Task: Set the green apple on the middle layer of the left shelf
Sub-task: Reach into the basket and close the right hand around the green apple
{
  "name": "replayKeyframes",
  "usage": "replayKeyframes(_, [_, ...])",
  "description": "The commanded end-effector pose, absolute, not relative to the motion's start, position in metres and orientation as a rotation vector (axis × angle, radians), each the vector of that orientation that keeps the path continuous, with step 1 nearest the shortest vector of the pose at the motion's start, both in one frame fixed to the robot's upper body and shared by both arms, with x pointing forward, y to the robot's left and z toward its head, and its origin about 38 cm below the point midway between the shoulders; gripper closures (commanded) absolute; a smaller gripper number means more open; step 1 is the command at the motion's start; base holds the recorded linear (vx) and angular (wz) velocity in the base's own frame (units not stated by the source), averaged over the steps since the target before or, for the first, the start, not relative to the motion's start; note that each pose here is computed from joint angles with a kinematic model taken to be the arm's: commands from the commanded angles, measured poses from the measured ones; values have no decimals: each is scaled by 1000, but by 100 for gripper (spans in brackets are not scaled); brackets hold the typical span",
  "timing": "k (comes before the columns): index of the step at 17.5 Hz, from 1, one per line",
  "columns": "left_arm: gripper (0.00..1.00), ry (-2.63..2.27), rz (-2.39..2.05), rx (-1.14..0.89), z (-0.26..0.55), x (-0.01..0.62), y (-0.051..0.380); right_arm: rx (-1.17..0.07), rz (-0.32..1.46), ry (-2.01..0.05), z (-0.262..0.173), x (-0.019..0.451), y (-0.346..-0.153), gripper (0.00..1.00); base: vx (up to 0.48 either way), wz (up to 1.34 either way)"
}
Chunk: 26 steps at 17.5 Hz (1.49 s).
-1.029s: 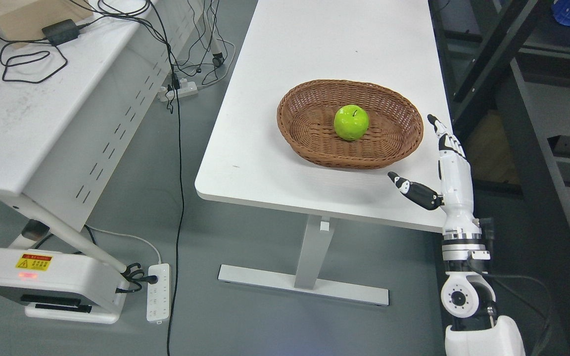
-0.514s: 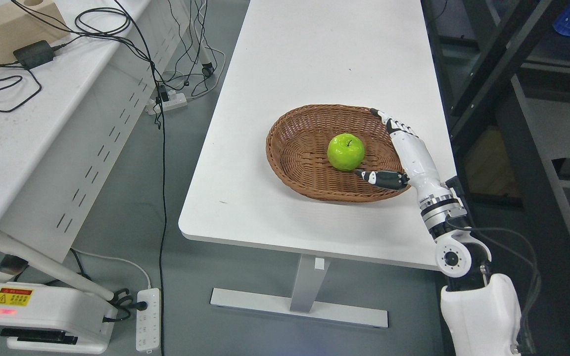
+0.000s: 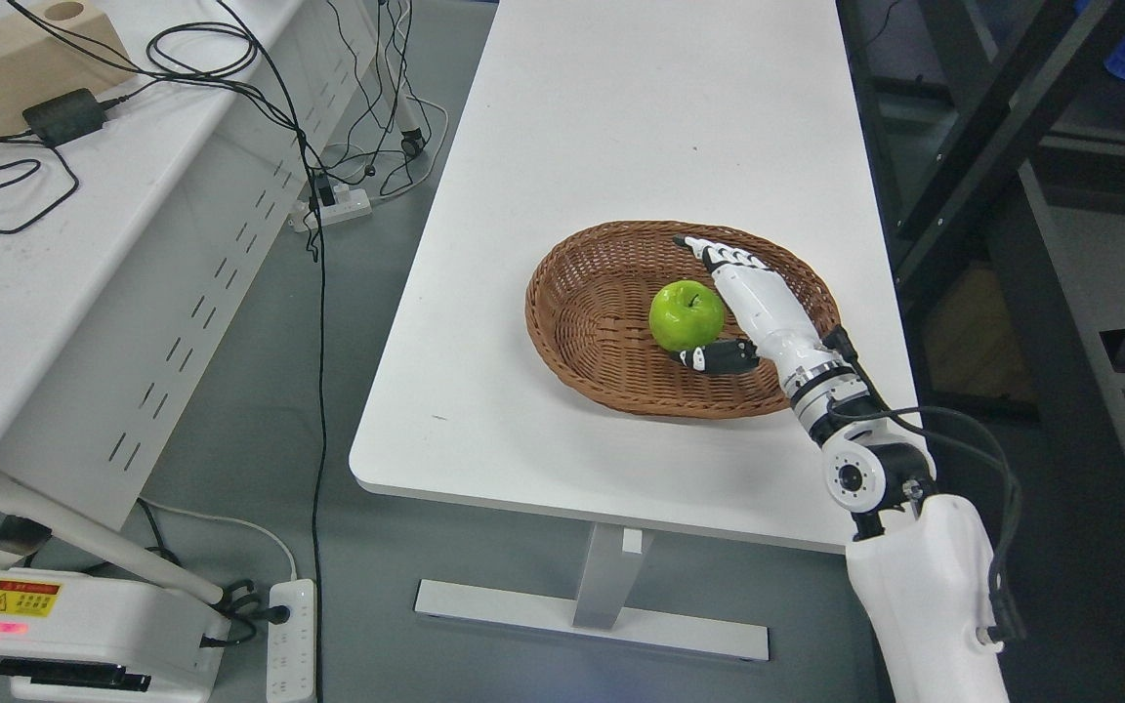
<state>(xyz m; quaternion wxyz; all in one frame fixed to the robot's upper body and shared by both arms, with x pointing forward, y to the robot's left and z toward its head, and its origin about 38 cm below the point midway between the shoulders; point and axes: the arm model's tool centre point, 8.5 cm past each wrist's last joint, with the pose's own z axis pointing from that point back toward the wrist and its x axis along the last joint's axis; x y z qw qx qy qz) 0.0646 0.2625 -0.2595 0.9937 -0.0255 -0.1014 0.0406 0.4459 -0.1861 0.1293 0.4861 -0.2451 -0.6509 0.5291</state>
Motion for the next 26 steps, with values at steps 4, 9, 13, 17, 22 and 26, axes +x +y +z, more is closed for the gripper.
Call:
replayKeyframes(4, [0, -205, 80, -33, -259, 65, 274, -568, 1381, -1445, 97, 471, -181, 5, -8, -2])
replayKeyframes(9, [0, -205, 80, -33, -259, 65, 274, -576, 1390, -1431, 95, 474, -184, 9, 0, 0])
replayKeyframes(13, [0, -203, 81, -33, -259, 64, 274, -579, 1395, -1418, 93, 474, -186, 17, 0, 0])
replayKeyframes(17, [0, -205, 80, -33, -259, 65, 274, -577, 1395, -1416, 92, 473, -187, 45, 0, 0])
replayKeyframes(22, [0, -205, 80, -33, -259, 65, 274, -584, 1373, -1421, 94, 474, -195, 84, 0, 0])
replayKeyframes(26, [0, -205, 80, -33, -259, 65, 274, -634, 1268, -1468, 112, 479, -219, 99, 0, 0])
